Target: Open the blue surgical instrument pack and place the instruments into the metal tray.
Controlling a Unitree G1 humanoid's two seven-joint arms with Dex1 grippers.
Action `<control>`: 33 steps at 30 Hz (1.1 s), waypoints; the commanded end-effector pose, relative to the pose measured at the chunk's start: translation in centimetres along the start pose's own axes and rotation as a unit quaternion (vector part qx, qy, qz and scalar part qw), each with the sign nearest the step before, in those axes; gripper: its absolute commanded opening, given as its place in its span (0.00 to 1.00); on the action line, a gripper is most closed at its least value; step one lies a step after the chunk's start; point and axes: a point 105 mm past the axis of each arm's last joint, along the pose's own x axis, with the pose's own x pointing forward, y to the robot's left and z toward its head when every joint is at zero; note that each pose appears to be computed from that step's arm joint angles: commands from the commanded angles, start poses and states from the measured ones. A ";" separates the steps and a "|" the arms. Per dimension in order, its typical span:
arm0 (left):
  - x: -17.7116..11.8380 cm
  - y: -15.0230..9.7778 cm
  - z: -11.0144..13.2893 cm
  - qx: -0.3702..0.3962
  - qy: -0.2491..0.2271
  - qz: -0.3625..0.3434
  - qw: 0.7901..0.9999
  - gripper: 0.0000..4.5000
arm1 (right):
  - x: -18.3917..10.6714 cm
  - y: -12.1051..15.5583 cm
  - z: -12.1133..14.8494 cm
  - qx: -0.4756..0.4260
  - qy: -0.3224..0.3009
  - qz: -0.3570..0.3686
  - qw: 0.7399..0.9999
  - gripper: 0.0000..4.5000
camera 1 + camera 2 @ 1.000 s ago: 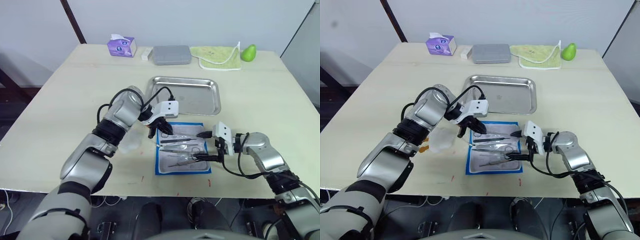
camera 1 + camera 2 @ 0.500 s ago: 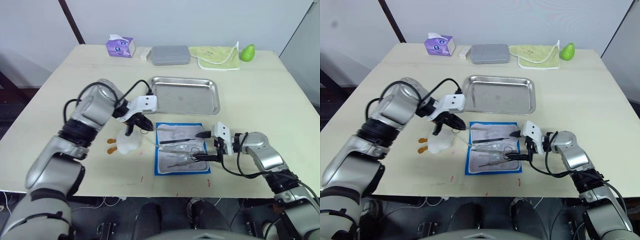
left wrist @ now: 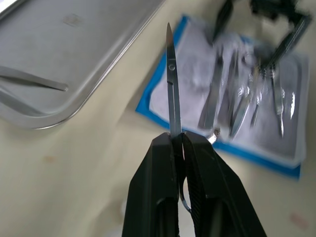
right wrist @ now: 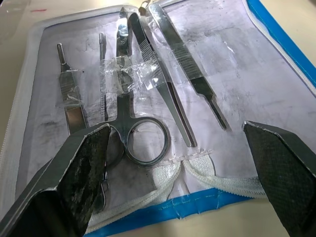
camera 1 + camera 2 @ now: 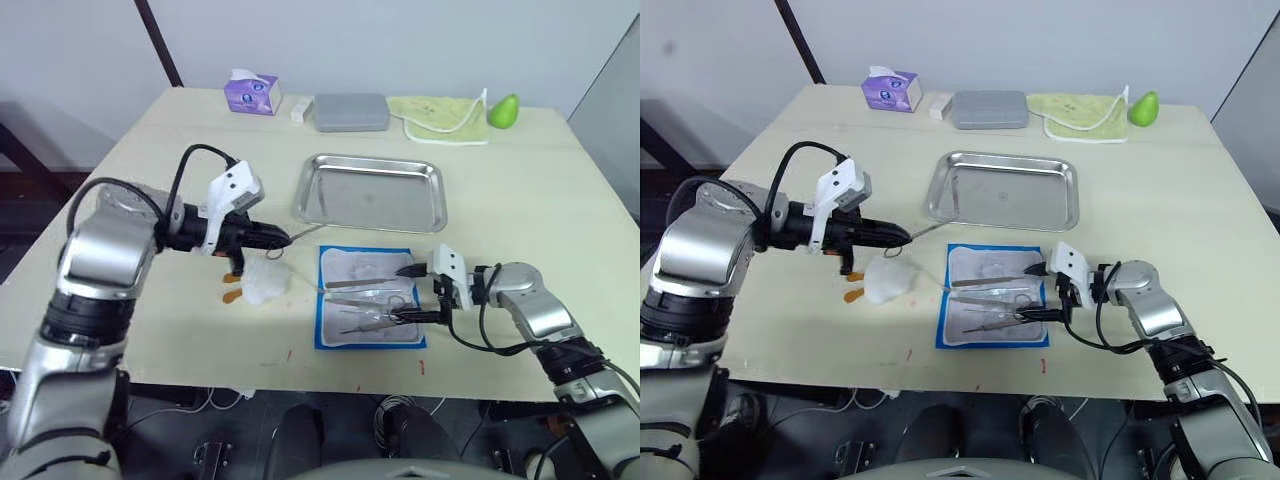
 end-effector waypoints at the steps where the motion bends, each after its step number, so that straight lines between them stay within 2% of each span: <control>1: 0.2 0.9 1.8 -0.038 -0.053 0.096 0.993 0.01 | 0.5 2.1 -5.3 0.078 0.075 0.033 0.994 1.00; 5: 1.9 2.5 3.2 -0.094 -0.092 0.213 0.968 0.01 | 0.4 1.9 -4.6 0.076 0.061 0.031 0.995 1.00; 9: 5.1 3.1 3.9 -0.151 -0.106 0.261 0.948 0.01 | 0.3 1.9 -4.1 0.071 0.049 0.029 0.996 1.00; 11: 6.3 3.5 3.8 -0.166 -0.096 0.281 0.940 0.01 | 0.2 1.9 -3.9 0.068 0.044 0.029 0.996 1.00; 21: 11.5 6.0 3.1 -0.171 -0.067 0.311 0.933 0.01 | 0.1 2.1 -3.5 0.062 0.019 0.027 0.998 1.00; 33: 15.5 6.3 4.1 -0.181 -0.052 0.326 0.926 0.01 | 0.5 2.4 -3.6 0.063 0.015 0.028 0.998 1.00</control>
